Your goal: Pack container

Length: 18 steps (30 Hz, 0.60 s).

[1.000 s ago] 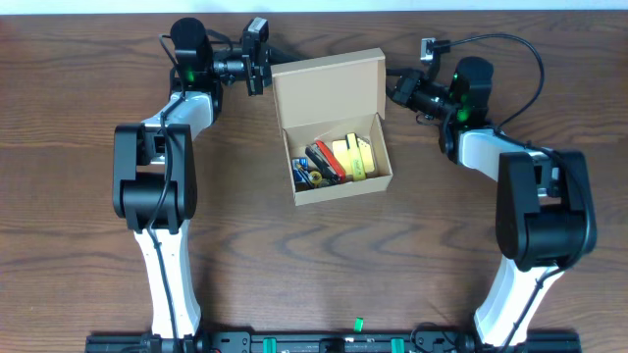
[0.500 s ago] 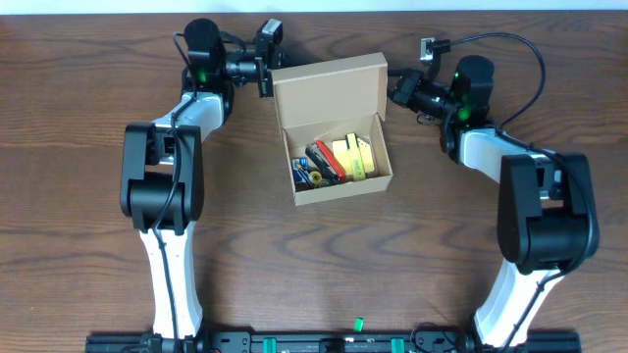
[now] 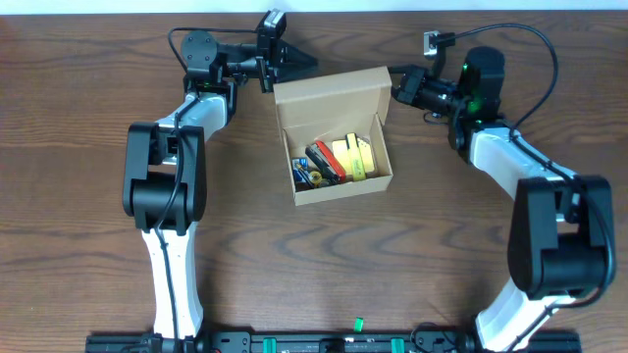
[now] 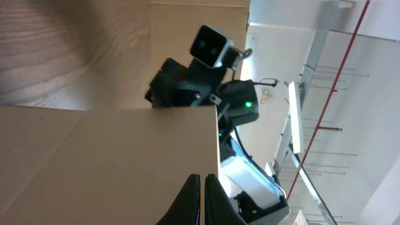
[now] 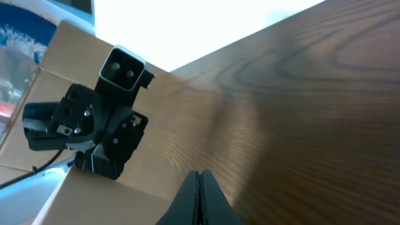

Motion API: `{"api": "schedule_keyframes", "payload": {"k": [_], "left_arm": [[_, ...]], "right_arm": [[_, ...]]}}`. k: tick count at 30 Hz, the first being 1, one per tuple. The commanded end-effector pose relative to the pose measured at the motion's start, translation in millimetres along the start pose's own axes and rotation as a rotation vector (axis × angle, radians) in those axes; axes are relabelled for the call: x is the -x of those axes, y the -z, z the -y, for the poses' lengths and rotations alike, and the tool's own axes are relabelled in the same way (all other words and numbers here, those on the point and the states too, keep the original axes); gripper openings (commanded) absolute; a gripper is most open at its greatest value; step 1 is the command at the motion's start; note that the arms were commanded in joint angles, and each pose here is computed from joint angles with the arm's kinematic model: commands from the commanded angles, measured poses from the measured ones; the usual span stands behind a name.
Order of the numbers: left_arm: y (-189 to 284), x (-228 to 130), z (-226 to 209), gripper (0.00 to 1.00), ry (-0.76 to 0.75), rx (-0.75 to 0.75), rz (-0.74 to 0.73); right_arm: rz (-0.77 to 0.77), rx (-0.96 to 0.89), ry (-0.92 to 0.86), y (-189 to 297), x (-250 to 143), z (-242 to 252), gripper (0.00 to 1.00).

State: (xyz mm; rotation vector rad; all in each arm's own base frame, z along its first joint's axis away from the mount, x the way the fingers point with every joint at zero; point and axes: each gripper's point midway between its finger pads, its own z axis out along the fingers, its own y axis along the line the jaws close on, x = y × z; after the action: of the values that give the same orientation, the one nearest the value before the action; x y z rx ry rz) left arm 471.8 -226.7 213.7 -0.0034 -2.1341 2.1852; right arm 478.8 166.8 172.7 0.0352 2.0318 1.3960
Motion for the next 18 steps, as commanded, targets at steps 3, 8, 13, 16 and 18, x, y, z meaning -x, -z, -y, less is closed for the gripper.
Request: {"api": "schedule_keyframes", "payload": {"k": [3,8,13,16,18], "left_arm": [[-19,-10,3,0.05,0.018,0.008,-0.051],[-23,-13,5,0.06,-0.013,0.006,-0.062],[-24,-14,6,0.06,-0.027,0.005,-0.064],[-25,-15,6,0.05,-0.037,0.005,-0.065],[-25,-15,6,0.06,-0.037,0.005,-0.065]], "right_arm": [[-0.012,0.021,0.094,4,2,-22,0.01],[-0.040,0.042,0.087,4,-4,-26,0.01],[-0.059,0.055,0.088,2,-9,-31,0.01],[-0.070,0.053,0.111,3,-12,-37,0.01],[-0.078,0.043,0.129,8,-14,-42,0.01]]}}
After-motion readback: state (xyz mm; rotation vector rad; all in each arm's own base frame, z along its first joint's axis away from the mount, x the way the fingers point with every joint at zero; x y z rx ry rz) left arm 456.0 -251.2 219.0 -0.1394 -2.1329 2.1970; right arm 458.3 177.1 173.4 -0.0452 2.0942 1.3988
